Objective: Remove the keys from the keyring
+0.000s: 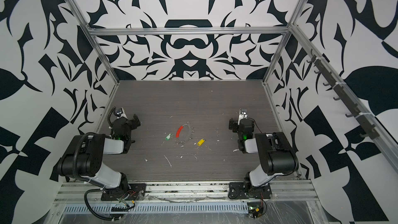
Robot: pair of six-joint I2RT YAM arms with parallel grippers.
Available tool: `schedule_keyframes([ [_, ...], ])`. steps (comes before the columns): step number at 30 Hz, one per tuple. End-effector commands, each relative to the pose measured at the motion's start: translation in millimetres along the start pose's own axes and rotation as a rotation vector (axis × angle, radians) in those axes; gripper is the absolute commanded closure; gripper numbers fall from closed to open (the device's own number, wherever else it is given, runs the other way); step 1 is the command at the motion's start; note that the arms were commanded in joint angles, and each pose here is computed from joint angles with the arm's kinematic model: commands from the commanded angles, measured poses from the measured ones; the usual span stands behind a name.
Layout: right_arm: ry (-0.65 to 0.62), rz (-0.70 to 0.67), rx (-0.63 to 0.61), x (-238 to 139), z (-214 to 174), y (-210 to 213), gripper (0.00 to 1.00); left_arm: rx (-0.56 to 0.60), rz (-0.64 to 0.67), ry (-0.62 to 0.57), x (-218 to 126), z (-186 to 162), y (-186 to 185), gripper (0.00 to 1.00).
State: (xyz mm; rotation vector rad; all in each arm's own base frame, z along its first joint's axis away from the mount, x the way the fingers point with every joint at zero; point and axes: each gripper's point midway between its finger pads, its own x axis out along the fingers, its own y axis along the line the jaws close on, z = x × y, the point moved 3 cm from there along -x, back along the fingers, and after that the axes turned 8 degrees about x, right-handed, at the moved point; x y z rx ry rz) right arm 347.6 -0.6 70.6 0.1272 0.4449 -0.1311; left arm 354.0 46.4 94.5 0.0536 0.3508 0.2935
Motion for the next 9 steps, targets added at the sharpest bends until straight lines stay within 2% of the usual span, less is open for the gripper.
schedule_keyframes([
  [1,-0.065,0.019,-0.008,2.3,21.1,6.0,0.00,-0.009,0.002,-0.032,2.6,9.8,0.6,0.01],
  [9,-0.073,0.024,-0.005,0.3,22.1,6.7,0.00,-0.009,0.003,-0.034,2.3,10.2,0.9,0.01],
])
